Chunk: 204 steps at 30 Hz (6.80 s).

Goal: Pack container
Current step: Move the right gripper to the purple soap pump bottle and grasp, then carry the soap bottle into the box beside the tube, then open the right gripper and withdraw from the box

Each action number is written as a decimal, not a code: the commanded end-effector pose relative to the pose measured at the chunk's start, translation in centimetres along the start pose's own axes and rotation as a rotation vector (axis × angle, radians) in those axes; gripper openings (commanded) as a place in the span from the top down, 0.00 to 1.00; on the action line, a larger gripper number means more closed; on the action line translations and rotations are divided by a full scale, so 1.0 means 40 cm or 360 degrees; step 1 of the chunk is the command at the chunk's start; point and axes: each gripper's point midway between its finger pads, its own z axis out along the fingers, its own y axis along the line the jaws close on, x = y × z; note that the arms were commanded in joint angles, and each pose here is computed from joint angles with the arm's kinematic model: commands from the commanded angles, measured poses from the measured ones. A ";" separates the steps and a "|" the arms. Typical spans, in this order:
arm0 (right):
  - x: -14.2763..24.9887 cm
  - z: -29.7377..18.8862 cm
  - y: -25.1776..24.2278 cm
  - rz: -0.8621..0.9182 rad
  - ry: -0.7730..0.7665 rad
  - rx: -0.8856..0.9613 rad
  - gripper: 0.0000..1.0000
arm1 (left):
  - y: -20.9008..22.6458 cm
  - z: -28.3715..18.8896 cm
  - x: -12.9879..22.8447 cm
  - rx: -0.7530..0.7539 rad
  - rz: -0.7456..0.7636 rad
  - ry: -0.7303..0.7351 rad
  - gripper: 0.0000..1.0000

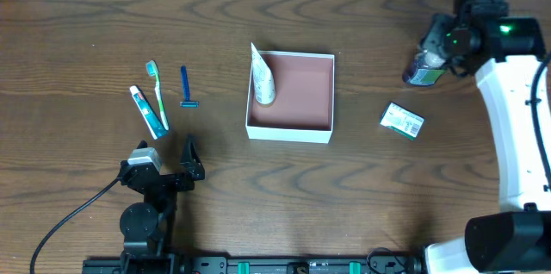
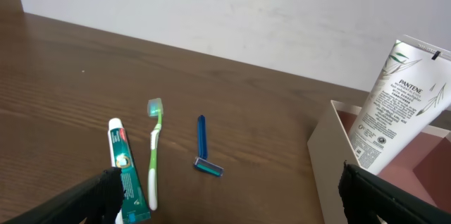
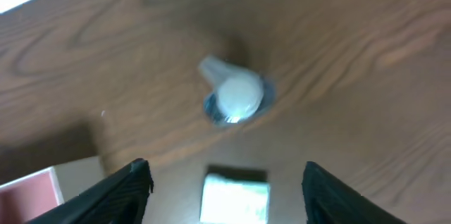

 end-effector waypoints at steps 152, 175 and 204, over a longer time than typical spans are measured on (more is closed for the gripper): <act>0.383 0.055 0.779 -0.1319 -0.0053 -0.1144 0.62 | 0.017 0.007 0.047 -0.0032 0.0024 0.0070 0.02; 0.259 0.002 0.810 -0.1200 -0.0262 -0.1127 0.38 | 0.017 0.007 0.047 -0.0033 0.0024 0.0070 0.02; 0.025 -0.043 0.171 -0.0490 0.0288 -0.0221 0.16 | 0.017 0.007 0.047 -0.0032 0.0024 0.0070 0.02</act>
